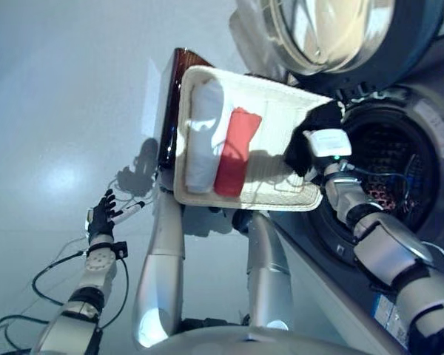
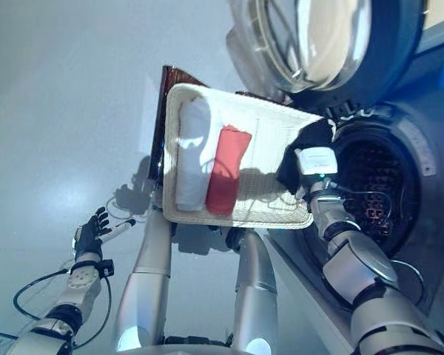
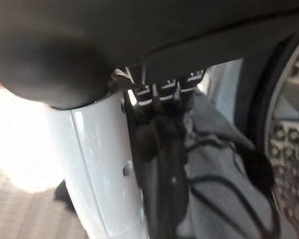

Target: Pick up the clothes and place them into the washing machine

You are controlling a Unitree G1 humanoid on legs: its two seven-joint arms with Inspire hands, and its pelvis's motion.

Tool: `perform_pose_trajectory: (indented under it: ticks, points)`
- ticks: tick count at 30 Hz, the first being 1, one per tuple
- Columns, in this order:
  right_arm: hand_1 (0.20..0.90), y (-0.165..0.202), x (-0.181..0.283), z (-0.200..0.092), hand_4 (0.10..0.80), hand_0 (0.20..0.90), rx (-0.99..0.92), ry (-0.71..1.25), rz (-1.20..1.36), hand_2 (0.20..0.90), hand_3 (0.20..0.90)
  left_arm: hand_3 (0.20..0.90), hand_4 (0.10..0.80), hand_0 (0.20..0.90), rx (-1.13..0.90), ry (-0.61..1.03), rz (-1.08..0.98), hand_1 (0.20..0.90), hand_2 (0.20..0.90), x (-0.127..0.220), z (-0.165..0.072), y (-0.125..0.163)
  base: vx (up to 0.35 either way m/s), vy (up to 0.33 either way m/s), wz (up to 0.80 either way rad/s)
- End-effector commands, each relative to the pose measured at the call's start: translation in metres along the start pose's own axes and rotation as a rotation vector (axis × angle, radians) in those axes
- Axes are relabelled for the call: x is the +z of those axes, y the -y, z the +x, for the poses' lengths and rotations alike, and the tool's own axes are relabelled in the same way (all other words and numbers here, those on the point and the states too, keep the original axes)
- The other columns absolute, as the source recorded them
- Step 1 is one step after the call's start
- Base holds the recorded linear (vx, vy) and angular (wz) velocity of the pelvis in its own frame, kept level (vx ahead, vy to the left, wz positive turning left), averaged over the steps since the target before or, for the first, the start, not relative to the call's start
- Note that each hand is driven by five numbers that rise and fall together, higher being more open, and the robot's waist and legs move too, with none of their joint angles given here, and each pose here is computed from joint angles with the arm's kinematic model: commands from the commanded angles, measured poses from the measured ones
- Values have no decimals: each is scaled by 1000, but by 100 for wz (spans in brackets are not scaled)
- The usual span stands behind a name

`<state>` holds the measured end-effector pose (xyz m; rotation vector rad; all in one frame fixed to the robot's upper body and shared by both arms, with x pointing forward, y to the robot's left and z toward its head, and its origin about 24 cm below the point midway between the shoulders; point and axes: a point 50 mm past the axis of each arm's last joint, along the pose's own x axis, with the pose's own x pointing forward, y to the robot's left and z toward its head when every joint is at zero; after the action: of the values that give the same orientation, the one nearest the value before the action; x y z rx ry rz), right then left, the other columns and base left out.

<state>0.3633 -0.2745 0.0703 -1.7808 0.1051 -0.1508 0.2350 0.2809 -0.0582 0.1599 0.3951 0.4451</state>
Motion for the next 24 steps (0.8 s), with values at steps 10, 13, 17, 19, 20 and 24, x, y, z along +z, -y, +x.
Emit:
perform_pose_trajectory:
  ticks: [10, 13, 17, 19, 20, 24]
  points:
    - [200, 10, -77, -10, 300, 200, 53, -210, -238, 200, 200, 900, 800, 900, 4, 30, -57, 900, 900, 2, -3, 10, -7, 32, 0]
    - [200, 7, -85, -14, 300, 200, 76, -243, -263, 200, 200, 900, 800, 900, -41, 51, -40, 900, 900, 3, -7, 20, -8, 46, -4]
    - [200, -1, -86, -19, 300, 200, 94, -245, -263, 200, 200, 900, 800, 900, -66, 67, -17, 900, 900, 4, -10, 28, 0, 29, 1]
    - [200, -4, -85, -20, 300, 200, 96, -248, -253, 200, 200, 900, 800, 900, -72, 69, -5, 900, 900, 3, -11, 30, 7, 45, 1]
    - [200, -6, -85, -21, 300, 200, 99, -248, -250, 200, 200, 900, 800, 900, -73, 66, -2, 900, 900, 2, -12, 30, 9, 43, 1]
    - [200, -11, -83, -24, 300, 200, 110, -243, -240, 200, 200, 900, 800, 900, -76, 60, 13, 900, 900, -1, -14, 31, 13, 36, 3]
